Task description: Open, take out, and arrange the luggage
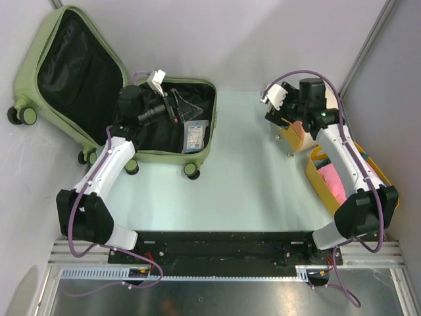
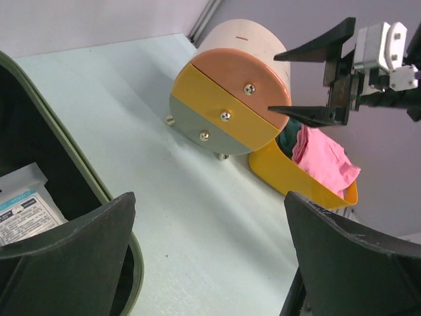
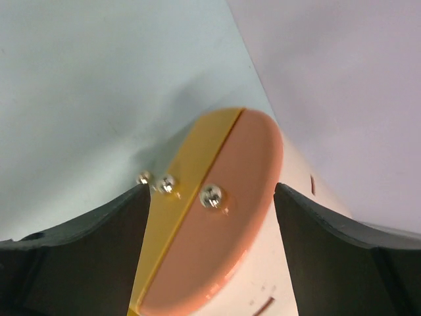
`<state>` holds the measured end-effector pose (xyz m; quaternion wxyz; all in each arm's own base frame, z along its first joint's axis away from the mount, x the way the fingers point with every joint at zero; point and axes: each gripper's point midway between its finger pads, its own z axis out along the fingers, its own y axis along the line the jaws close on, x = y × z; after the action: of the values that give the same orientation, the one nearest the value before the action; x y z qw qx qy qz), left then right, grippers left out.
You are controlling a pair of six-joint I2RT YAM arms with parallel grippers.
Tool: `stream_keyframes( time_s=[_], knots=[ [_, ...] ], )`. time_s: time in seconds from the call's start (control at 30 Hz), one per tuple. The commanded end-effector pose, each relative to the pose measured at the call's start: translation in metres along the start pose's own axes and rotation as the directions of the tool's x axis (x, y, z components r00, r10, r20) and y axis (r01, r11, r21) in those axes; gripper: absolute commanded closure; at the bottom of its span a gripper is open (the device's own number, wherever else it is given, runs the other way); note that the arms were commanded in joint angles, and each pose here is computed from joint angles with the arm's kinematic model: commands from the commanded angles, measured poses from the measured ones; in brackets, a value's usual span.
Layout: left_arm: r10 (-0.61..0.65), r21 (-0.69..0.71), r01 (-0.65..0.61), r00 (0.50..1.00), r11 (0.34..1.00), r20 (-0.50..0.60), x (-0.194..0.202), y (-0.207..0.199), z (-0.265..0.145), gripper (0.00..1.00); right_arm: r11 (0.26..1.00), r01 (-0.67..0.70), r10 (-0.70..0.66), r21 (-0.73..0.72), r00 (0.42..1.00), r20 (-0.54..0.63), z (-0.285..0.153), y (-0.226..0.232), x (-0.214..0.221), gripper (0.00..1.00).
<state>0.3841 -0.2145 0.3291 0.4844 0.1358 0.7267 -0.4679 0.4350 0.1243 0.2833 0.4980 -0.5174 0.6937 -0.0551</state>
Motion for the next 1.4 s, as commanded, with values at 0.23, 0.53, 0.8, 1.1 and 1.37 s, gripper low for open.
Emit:
stream_keyframes(
  time_s=[0.23,0.53,0.8,1.1,1.37],
  knots=[
    [0.110,0.041,-0.109,0.994,0.993,-0.020,0.012,-0.003,-0.005,0.00,0.913,0.397,-0.396,-0.099,0.918,0.024,0.005,0.005,0.025,0.23],
    [0.083,0.021,-0.082,0.996,0.996,-0.034,0.018,0.007,-0.003,0.00,0.832,0.531,-0.546,-0.158,0.834,-0.073,0.023,0.005,0.052,0.32],
    [0.079,0.019,-0.078,0.996,0.997,-0.031,0.014,0.009,0.000,0.01,0.791,0.592,-0.611,-0.155,0.777,-0.149,0.038,-0.002,0.059,0.56],
    [0.076,0.024,-0.075,0.997,0.997,-0.031,0.013,0.009,0.002,0.01,0.777,0.617,-0.628,-0.127,0.774,-0.078,0.039,0.009,0.028,0.84],
    [0.079,0.037,-0.078,0.996,0.996,-0.032,0.012,0.008,0.003,0.01,0.776,0.610,-0.625,-0.158,0.778,-0.064,0.038,0.023,0.023,0.59]
  ],
)
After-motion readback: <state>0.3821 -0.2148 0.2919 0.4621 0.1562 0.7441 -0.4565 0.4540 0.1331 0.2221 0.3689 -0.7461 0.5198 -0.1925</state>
